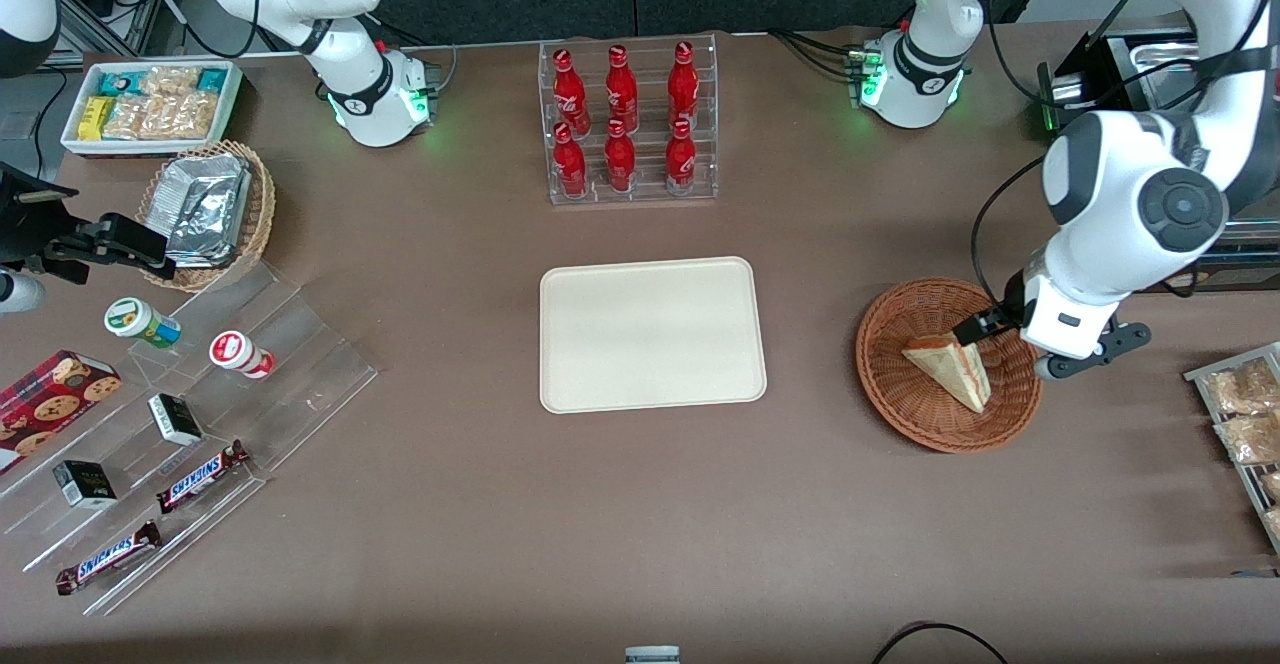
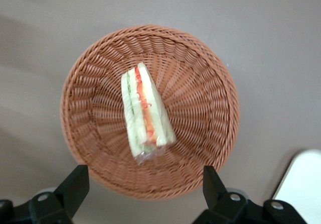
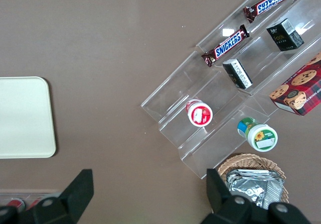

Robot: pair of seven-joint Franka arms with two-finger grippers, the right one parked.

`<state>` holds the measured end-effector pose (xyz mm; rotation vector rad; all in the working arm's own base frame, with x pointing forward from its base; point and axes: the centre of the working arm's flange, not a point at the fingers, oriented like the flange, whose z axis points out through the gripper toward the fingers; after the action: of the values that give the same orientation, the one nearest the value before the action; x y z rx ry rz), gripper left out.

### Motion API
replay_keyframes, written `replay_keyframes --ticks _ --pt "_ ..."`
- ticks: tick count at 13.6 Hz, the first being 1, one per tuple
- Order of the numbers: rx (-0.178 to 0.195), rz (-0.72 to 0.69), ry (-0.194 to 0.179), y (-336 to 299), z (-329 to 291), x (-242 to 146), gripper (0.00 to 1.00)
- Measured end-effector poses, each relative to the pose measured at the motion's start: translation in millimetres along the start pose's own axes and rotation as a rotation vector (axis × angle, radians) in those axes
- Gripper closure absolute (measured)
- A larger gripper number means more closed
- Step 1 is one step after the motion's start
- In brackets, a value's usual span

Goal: Place sandwich from basket to tray
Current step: 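Lower the open left gripper around the sandwich and close it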

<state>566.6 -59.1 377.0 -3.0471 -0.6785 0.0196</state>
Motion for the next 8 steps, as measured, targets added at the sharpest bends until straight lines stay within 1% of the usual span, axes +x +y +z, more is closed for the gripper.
replay_keyframes --ticks 2,3,8 --pt "-0.025 -0.066 0.033 -3 27 -8 0.00" --pt "-0.031 -0.079 0.039 -5 38 -13 0.00" --pt "-0.017 -0.102 0.015 -17 63 -21 0.00"
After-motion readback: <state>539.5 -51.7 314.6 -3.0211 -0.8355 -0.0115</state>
